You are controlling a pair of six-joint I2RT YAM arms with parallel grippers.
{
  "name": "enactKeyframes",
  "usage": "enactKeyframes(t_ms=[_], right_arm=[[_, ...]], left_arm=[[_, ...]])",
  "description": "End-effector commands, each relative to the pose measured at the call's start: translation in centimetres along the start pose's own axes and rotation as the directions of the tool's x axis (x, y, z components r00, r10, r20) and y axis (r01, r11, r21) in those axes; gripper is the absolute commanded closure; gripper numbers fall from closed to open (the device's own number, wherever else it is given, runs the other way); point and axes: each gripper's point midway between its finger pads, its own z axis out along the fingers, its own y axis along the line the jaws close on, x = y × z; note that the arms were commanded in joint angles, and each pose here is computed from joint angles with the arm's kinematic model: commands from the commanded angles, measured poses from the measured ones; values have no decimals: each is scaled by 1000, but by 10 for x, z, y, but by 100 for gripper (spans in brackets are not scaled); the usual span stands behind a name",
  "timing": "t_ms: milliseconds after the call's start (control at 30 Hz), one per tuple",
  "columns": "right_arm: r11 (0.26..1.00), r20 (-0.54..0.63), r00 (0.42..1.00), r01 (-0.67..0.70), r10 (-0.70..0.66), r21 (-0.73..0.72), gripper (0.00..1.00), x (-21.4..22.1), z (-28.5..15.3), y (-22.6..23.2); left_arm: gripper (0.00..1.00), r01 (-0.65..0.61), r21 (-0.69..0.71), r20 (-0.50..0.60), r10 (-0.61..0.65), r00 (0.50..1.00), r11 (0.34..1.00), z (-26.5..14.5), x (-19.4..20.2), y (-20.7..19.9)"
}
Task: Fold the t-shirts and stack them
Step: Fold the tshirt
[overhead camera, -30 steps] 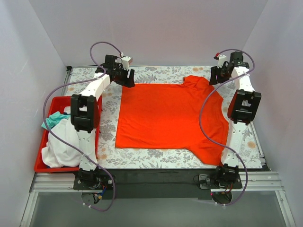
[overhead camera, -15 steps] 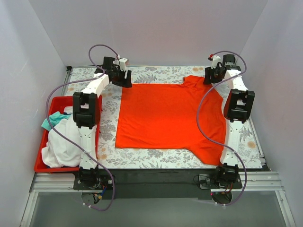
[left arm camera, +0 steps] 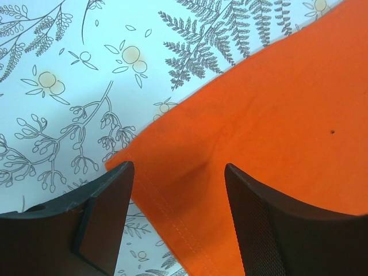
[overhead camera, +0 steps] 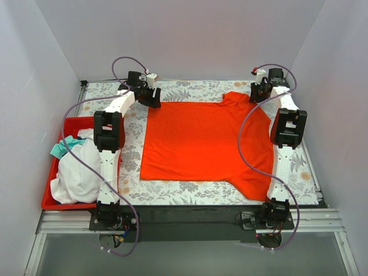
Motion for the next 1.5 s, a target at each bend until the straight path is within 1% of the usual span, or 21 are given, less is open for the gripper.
enactKeyframes(t_ms=[0, 67, 100, 133, 167, 233, 300, 333, 400, 500, 600, 733, 767, 833, 867, 900, 1000, 1200, 1233, 1267, 1467], right_arm=[[1000, 50, 998, 29, -28, -9, 75, -18, -9, 4], [1000, 58, 998, 28, -27, -11, 63, -21, -10, 4], [999, 65, 997, 31, -31, -7, 61, -24, -11, 3], [999, 66, 997, 31, -31, -8, 62, -25, -11, 3], [999, 69, 997, 38, -37, -5, 67, -26, -10, 2], [999, 74, 996, 42, -42, 4, 70, -28, -10, 0], [999, 77, 996, 45, -46, 7, 72, -28, -9, -1], [999, 80, 996, 45, -45, 3, 74, -29, -8, -1], [999, 90, 995, 45, -45, 2, 77, -31, -7, -1], [999, 107, 993, 48, -46, -13, 76, -34, -6, 1], [998, 116, 992, 55, -51, -30, 74, -36, -5, 5], [997, 119, 991, 65, -60, -34, 74, -37, -1, 9], [997, 122, 991, 66, -62, -34, 75, -38, -1, 9], [997, 127, 990, 67, -62, -30, 82, -40, -1, 8], [997, 127, 990, 65, -61, -29, 92, -40, -1, 8], [998, 127, 990, 65, -61, -22, 98, -40, -1, 7], [998, 129, 990, 63, -62, -7, 99, -42, -3, 5], [997, 145, 987, 73, -70, -11, 99, -49, -9, 8], [997, 153, 986, 75, -73, -10, 99, -53, -13, 8], [997, 155, 985, 74, -72, -11, 99, -54, -14, 9], [996, 189, 979, 86, -80, -22, 99, -70, -31, 17]], left_arm=[[37, -108, 3, 79, 107, 991, 994, -17, -33, 6], [37, -118, -13, 83, 119, 989, 993, -17, -35, 11], [37, -126, -14, 88, 127, 988, 992, -17, -35, 13], [38, -135, -21, 107, 137, 985, 991, -17, -40, 15], [38, -136, -26, 117, 138, 983, 990, -18, -42, 18], [39, -158, -29, 133, 161, 978, 987, -16, -47, 22], [39, -171, -31, 125, 173, 977, 985, -9, -43, 26], [43, -183, -41, 126, 187, 974, 982, -9, -45, 28], [47, -186, -43, 120, 190, 974, 982, -6, -43, 30], [48, -200, -25, 104, 201, 974, 980, -1, -35, 29], [47, -205, -11, 89, 205, 975, 979, 2, -27, 28], [47, -206, -4, 81, 206, 975, 979, 5, -22, 28], [47, -209, -3, 78, 209, 975, 978, 6, -21, 28], [48, -214, 0, 71, 213, 974, 977, 7, -18, 29], [48, -214, 3, 65, 213, 975, 977, 8, -16, 29], [48, -223, 3, 62, 222, 973, 975, 8, -15, 29], [50, -238, 12, 62, 236, 970, 971, 9, -14, 28], [67, -259, 26, 87, 255, 963, 966, 9, -21, 25], [70, -268, 30, 98, 264, 960, 963, 6, -25, 24], [76, -273, 32, 104, 269, 958, 961, 6, -26, 23], [92, -299, 25, 177, 290, 941, 954, -8, -47, 17]])
